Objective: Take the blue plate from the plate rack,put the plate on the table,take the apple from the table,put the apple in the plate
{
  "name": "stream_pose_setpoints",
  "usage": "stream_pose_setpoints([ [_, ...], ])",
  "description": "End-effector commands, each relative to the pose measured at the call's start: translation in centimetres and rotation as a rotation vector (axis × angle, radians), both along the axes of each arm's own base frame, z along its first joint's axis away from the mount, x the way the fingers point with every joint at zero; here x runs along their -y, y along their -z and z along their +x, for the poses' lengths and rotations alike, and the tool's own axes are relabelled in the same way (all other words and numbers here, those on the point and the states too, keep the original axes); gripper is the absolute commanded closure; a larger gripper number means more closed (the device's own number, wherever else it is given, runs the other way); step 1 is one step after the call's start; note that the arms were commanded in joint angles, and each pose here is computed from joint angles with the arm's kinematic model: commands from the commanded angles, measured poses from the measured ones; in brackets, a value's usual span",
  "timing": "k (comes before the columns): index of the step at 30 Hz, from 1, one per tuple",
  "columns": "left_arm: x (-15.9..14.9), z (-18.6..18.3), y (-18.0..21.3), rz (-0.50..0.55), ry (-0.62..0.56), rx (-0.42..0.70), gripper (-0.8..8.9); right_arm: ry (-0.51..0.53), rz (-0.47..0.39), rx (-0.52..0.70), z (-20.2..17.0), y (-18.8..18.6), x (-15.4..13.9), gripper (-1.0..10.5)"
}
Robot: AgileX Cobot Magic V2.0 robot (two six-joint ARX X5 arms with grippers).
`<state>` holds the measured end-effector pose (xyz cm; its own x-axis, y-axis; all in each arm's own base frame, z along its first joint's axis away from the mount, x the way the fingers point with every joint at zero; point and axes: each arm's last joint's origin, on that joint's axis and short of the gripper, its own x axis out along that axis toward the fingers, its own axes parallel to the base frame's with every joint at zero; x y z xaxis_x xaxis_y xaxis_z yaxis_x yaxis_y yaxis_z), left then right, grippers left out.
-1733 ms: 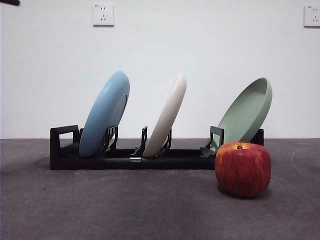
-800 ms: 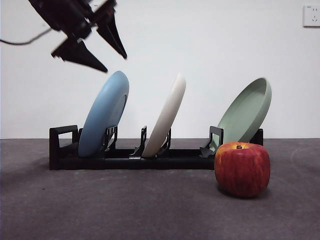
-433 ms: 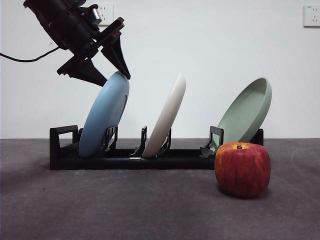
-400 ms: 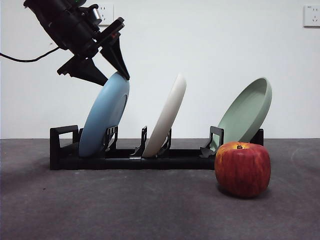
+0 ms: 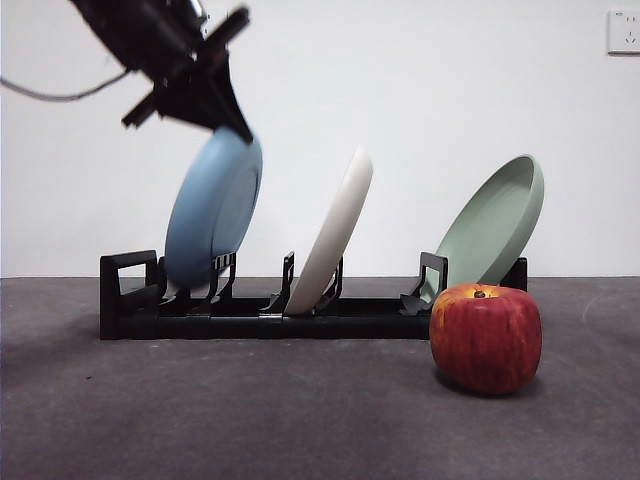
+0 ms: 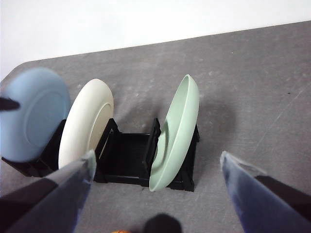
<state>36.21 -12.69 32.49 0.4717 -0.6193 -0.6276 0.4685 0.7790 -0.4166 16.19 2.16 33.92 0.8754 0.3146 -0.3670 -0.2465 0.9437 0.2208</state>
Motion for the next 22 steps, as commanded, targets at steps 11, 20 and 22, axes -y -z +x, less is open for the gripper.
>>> stream_pose_setpoints([
  [11, -1.4, -7.0, -12.7, 0.11, 0.16, 0.144, 8.22, -0.002, 0.002, 0.009, 0.0, -0.2, 0.0, 5.1],
  [20, -1.3, -16.7, -16.1, 0.44, 0.076, 0.253, 8.22, 0.005, -0.001, 0.007, 0.0, -0.1, 0.0, 5.1],
  [22, -1.3, -18.6, -16.7, 0.435, 0.074, 0.29, 8.22, 0.005, -0.002, 0.002, 0.1, -0.1, 0.0, 5.1],
])
